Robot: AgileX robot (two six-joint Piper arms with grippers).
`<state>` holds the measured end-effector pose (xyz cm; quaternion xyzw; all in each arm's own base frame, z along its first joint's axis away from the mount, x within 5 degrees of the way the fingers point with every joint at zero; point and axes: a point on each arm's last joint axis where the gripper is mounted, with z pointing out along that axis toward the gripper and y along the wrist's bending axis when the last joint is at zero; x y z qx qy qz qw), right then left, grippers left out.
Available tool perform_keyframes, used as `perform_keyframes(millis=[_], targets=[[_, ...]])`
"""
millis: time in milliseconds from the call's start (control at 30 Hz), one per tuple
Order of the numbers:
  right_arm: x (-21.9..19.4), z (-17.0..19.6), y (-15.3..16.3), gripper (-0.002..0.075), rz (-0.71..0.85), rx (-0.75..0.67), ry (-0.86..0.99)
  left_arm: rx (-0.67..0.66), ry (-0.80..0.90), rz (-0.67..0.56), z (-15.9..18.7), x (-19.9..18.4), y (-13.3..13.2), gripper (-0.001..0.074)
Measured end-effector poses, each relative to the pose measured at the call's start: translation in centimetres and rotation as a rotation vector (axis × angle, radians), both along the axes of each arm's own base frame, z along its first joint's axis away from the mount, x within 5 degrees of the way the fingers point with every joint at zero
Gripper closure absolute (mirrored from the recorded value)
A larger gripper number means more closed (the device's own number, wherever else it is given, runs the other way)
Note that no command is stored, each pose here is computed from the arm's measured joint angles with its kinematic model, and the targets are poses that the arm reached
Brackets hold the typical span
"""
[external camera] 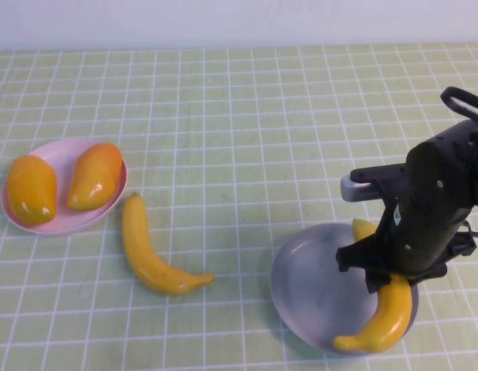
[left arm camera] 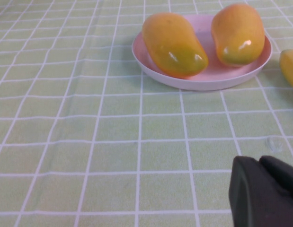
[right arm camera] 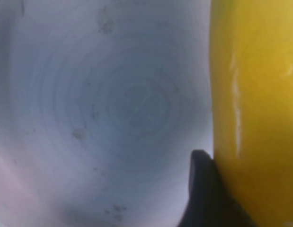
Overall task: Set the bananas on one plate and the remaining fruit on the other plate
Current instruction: Put another type of fruit in the right plate
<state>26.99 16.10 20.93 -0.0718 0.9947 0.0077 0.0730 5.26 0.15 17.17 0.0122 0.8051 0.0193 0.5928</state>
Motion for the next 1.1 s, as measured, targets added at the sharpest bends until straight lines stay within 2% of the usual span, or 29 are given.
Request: perform_keyframes(millis=[133,233,333,467,600,700,833,933,1100], targets=[[0.1,-0.3,0.0,0.0382,-0.003,-0.005,0.012,0.000,0.000,0.000,0.0,0.0,0.0,0.0739],[0.0,-0.4,-0.1,0.0285,-0.006,-0.014,0.025,0.000,0.000,0.000,0.0,0.0,0.0,0.0739],[-0.1,-0.4,-0.2,0.0223,-0.008,-0.020,0.034,0.000,0.000,0.000,0.0,0.0,0.0,0.0739],[-0.4,0.8,-0.4,0.0202,-0.008,-0.007,0.012,0.000,0.000,0.000,0.0,0.0,0.0,0.0739],[-0.2,3.8,0.7,0.0198,0.048,0.042,-0.084,0.000,0.000,0.000,0.0,0.0,0.0,0.0739],[0.2,6.1,3.1,0.0214,0.191,0.088,-0.185,0.000,0.000,0.000,0.0,0.0,0.0,0.0739],[1.0,7.6,8.1,0.0263,0.456,0.166,-0.320,0.000,0.000,0.000,0.0,0.0,0.0,0.0739],[1.7,7.1,12.0,0.0282,0.610,0.215,-0.357,0.000,0.000,0.000,0.0,0.0,0.0,0.0739],[3.0,4.7,17.8,0.0283,0.773,0.267,-0.319,0.000,0.000,0.000,0.0,0.0,0.0,0.0739]])
